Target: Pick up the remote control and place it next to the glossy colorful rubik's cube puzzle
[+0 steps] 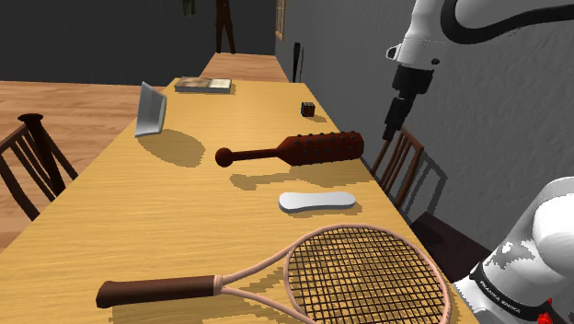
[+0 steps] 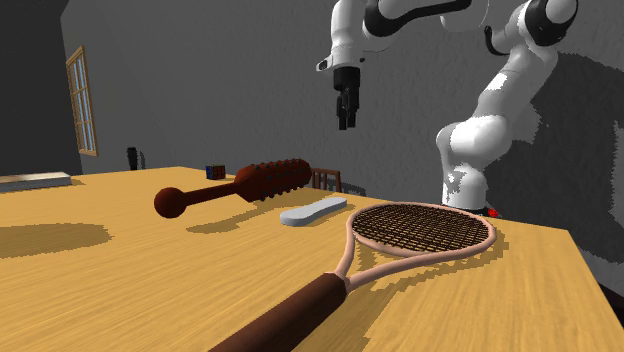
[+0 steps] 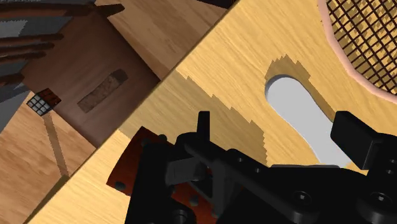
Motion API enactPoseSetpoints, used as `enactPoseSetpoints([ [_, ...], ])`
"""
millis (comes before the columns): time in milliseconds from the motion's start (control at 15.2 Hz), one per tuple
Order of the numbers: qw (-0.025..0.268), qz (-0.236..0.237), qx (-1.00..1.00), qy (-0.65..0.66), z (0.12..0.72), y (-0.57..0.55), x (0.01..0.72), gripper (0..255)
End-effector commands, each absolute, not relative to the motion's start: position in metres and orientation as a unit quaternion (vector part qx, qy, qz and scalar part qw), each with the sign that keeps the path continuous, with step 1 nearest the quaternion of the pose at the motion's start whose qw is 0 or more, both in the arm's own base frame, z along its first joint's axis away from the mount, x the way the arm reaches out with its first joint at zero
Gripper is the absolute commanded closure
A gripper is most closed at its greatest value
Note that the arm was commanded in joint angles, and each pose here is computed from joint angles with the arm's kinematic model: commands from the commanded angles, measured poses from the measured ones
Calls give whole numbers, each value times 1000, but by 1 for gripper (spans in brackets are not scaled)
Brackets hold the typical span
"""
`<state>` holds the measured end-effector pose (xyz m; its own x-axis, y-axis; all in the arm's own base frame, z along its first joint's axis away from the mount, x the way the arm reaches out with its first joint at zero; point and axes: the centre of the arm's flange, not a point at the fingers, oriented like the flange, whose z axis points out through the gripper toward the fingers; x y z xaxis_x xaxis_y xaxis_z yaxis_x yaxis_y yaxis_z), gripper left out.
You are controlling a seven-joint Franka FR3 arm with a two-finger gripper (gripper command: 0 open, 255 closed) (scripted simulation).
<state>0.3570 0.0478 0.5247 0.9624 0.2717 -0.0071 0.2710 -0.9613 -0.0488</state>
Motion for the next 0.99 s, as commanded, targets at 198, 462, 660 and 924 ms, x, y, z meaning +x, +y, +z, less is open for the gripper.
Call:
enactPoseSetpoints([
  [198, 21, 4, -971, -238, 483, 89, 387, 0],
  [462, 18, 3, -949, -316, 448, 126, 404, 0],
  [660, 16, 2, -928, -373, 423, 155, 413, 0],
  [924, 13, 1, -895, -447, 388, 195, 419, 0],
])
